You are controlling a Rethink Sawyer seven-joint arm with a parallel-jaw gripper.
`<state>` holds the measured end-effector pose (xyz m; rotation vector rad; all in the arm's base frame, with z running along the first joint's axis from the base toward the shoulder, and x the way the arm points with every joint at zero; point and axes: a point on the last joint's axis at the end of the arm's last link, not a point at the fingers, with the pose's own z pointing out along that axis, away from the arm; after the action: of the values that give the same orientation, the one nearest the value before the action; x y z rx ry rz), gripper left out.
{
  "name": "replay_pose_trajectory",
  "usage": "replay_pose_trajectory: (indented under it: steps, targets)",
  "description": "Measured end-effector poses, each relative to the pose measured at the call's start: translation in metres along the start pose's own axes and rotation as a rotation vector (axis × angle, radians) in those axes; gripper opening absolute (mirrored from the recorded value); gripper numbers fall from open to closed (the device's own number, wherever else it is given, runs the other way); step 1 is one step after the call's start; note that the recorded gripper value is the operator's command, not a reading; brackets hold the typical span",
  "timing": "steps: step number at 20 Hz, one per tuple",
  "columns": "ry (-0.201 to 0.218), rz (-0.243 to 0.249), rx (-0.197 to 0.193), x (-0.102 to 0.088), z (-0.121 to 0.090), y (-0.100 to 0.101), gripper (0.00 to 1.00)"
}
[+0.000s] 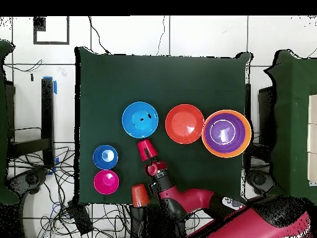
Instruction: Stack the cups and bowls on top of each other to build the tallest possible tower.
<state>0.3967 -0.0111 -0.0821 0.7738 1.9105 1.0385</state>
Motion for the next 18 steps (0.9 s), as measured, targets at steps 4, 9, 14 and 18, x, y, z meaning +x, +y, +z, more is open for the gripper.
replay_pose_trajectory:
  steps: [4, 9, 14, 18]
  targets:
    - [-0.053, 0.028, 0.041, -0.005, 0.000, -0.005, 1.00]
    - [-0.127, 0.031, 0.081, -0.002, -0.003, -0.008, 0.00]
    - [-0.149, -0.012, 0.042, 0.001, 0.000, 0.003, 0.00]
    - [-0.119, -0.046, 0.077, 0.007, -0.002, 0.001, 0.00]
